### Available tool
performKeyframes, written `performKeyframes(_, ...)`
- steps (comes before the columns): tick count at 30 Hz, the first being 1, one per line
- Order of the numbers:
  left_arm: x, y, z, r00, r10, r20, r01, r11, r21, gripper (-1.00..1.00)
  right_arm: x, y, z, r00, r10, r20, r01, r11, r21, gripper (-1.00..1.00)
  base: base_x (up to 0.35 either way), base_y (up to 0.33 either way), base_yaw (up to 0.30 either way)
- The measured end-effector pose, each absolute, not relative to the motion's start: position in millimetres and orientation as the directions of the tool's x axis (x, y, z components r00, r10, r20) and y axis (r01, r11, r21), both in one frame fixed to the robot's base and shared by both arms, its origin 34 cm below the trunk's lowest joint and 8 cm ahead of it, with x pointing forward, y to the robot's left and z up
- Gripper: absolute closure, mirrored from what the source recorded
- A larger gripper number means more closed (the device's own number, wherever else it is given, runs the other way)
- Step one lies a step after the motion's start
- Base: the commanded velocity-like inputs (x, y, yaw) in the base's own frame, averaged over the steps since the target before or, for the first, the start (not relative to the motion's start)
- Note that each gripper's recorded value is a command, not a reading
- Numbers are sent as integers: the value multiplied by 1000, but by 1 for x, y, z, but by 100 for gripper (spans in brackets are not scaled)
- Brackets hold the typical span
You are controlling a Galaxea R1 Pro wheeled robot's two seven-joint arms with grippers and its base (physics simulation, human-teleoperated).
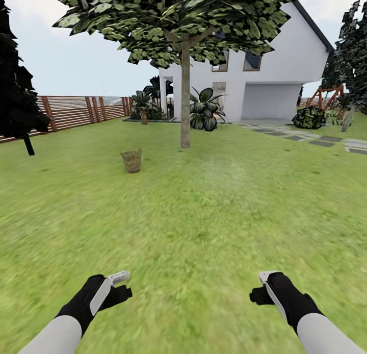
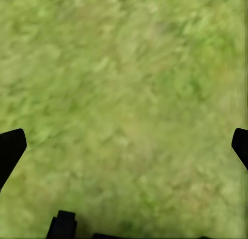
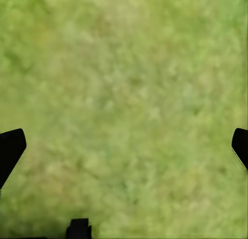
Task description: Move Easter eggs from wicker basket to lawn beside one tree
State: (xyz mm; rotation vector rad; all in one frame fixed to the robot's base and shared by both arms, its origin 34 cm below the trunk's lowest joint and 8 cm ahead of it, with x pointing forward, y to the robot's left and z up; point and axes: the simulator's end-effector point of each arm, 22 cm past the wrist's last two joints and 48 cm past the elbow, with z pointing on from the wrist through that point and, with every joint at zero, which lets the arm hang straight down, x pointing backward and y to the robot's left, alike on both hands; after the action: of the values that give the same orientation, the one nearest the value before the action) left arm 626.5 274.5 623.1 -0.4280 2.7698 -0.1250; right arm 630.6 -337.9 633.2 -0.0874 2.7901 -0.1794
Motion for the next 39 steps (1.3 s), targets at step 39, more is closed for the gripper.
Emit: performKeyframes(39,620,280,611,-893,-314,-322,-291,949,-119,-100,632,-335,633,-936,-95,-338,-50,989,-140,-100,343,0,0)
